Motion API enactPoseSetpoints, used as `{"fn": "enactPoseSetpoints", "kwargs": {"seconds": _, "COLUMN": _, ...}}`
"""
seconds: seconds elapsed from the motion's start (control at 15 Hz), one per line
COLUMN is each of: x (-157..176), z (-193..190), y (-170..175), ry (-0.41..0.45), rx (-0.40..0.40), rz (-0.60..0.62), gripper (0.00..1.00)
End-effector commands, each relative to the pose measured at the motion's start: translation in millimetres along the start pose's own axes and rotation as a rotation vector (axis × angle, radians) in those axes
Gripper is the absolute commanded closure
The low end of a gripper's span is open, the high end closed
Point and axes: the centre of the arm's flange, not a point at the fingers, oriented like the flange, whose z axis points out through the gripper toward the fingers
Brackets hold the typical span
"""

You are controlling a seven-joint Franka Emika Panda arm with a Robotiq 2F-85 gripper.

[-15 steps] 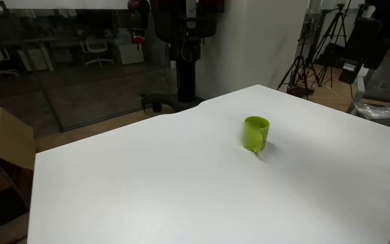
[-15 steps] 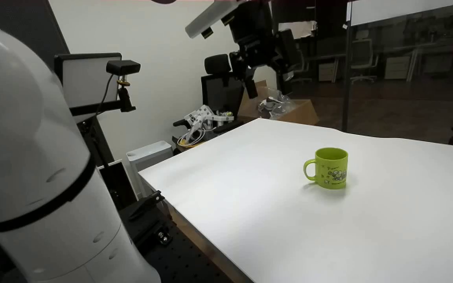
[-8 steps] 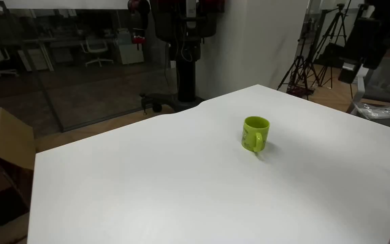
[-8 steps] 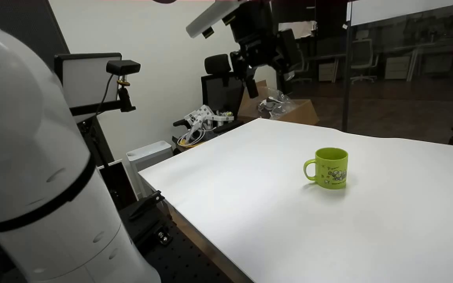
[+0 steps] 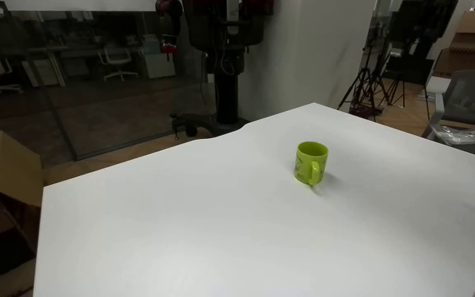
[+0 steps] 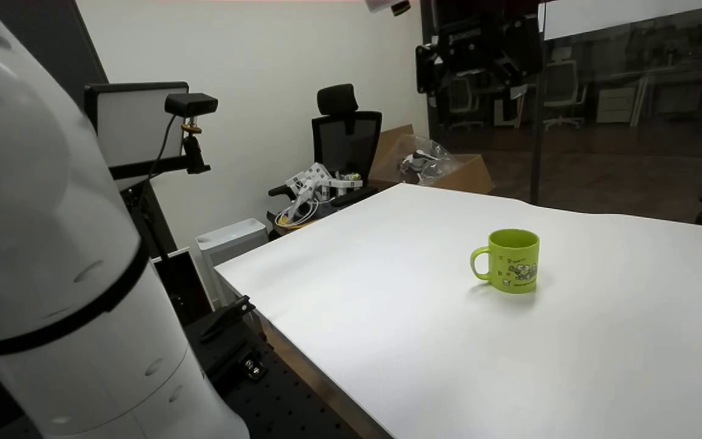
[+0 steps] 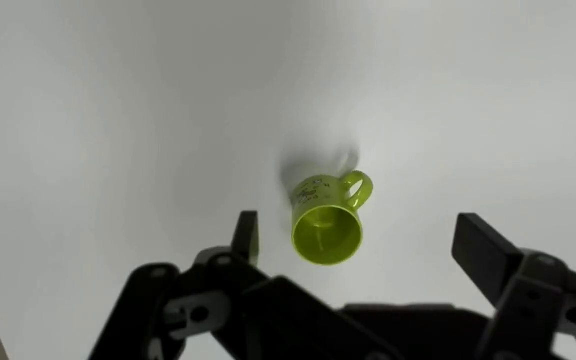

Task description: Move the cup to the left

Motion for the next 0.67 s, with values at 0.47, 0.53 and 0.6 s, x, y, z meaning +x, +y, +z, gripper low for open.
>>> {"fn": "enactPoseSetpoints", "kwargs": {"seconds": 0.47, "x": 54, "z": 27, "y": 9, "ry": -0.112, "rx": 0.052, "rz": -0.072, "gripper": 0.0}}
{"fn": "enactPoseSetpoints", "kwargs": {"seconds": 0.53, "x": 54, "z": 27, "y": 9, "ry": -0.112, "rx": 0.052, "rz": -0.072, "gripper": 0.0}}
{"fn": "enactPoseSetpoints", "kwargs": {"seconds": 0.6, "x": 54, "z": 26, "y": 9, "ry": -0.112, "rx": 0.052, "rz": -0.073, "gripper": 0.0}}
